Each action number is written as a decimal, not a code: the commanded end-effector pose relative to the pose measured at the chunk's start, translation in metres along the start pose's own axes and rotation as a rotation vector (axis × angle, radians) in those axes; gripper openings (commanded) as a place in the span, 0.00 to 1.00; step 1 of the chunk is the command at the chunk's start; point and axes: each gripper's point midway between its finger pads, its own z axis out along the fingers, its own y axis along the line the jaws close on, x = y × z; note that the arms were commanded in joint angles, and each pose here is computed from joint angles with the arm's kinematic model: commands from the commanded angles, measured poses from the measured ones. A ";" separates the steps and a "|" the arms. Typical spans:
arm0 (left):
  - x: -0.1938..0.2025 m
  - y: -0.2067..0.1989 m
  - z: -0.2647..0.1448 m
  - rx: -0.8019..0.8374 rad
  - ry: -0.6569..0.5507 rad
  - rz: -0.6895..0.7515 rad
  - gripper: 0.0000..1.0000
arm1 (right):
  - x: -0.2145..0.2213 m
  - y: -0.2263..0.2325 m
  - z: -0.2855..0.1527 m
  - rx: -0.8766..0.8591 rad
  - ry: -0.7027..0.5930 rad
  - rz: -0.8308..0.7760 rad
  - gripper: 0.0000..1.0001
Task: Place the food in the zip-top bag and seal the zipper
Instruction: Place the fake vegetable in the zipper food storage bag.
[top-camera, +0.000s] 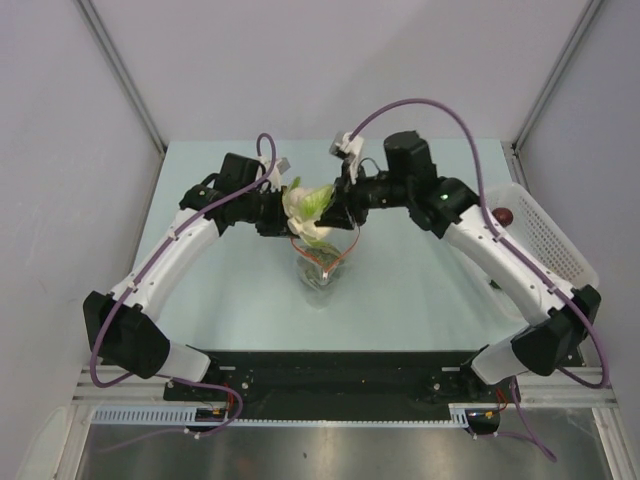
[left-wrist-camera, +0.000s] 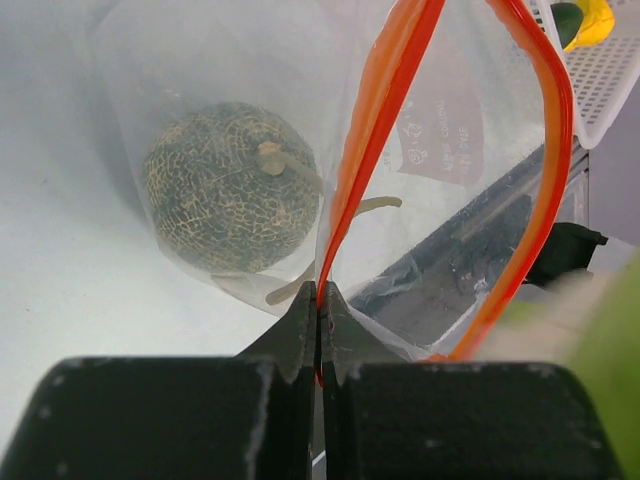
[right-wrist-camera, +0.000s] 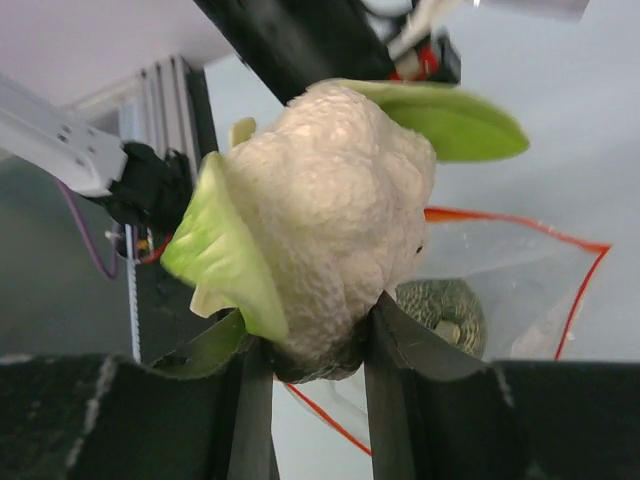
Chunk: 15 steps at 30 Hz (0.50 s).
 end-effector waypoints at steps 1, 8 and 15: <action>-0.005 -0.010 -0.012 0.045 -0.041 0.031 0.00 | 0.035 -0.035 0.017 0.149 0.076 -0.068 0.00; -0.006 -0.010 -0.015 0.071 -0.058 0.024 0.00 | 0.092 -0.070 0.024 0.267 0.270 -0.061 0.00; -0.009 -0.011 -0.018 0.085 -0.060 0.017 0.00 | 0.137 -0.091 0.021 0.384 0.481 -0.135 0.00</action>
